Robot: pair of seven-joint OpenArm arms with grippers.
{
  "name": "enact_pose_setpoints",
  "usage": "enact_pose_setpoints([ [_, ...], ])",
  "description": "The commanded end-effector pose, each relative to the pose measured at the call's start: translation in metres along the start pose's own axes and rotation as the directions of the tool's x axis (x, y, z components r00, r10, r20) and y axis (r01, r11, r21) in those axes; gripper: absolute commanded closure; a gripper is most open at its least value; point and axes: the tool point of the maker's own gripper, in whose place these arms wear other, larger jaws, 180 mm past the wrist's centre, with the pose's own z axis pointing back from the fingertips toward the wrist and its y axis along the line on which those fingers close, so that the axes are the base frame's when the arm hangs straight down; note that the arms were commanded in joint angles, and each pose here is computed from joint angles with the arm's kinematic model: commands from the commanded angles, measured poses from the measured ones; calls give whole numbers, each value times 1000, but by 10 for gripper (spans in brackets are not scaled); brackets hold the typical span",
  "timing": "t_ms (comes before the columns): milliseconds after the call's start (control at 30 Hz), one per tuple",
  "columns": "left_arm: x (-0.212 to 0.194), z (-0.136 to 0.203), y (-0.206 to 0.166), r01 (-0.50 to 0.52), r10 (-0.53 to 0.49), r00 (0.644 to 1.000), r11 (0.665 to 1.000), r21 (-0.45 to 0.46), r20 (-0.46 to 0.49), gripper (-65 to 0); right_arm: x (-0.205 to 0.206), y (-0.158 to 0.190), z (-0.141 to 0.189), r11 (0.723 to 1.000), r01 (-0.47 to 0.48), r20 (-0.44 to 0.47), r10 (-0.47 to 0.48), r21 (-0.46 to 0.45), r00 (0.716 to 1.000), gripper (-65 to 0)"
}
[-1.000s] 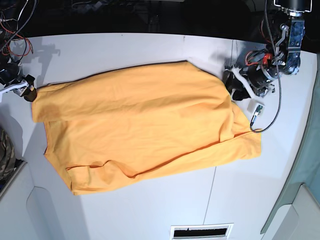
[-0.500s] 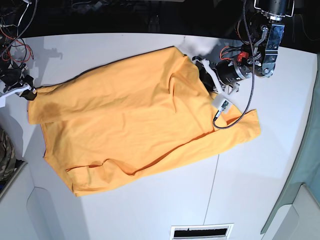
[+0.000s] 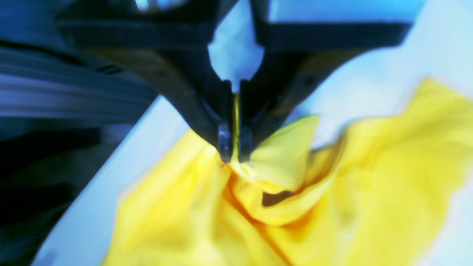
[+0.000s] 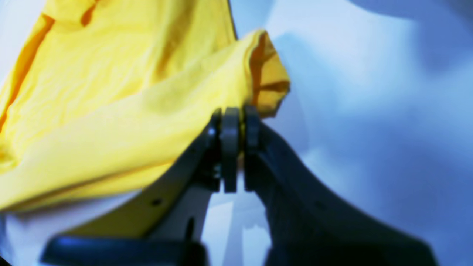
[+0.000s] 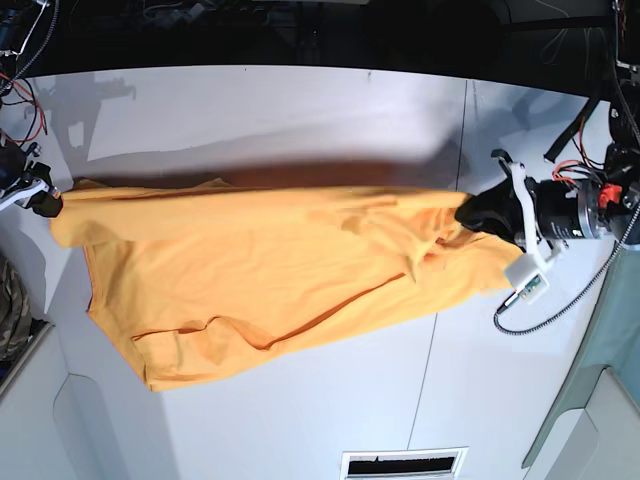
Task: Layout the t-shirt on the table in an organized manner, then fold the t-shirt properly
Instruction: 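Pull the shirt corner with the left gripper away from the right gripper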
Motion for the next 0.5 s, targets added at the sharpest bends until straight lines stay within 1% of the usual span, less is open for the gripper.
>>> enact_pose_setpoints([
  [0, 5, 14, 11, 40, -40, 999, 999, 36, -13, 0, 22, -10, 9, 999, -32, 48, 33, -32, 998, 0],
  [67, -2, 20, 17, 48, -45, 998, 998, 51, -46, 0, 21, -11, 8, 999, -36, 41, 37, -38, 998, 0],
  [133, -15, 22, 14, 34, -31, 997, 999, 40, -75, 0, 20, -11, 8, 999, -35, 38, 36, -39, 999, 0],
  [233, -46, 18, -7, -35, 31, 992, 999, -30, -125, 0, 17, -12, 8, 999, -34, 29, 35, -41, 999, 0],
  [300, -70, 16, -25, -89, 75, 983, 993, -75, -168, 0, 15, -12, 8, 999, -34, 17, 35, -41, 999, 0],
  [400, -106, 16, -45, -150, 119, 961, 983, -108, -249, 0, 7, -13, 8, 999, -34, -28, 33, -41, 999, 0],
  [467, -123, 18, -55, -179, 139, 948, 976, -120, -287, 0, 2, -13, 9, 999, -34, -50, 32, -41, 998, 0],
])
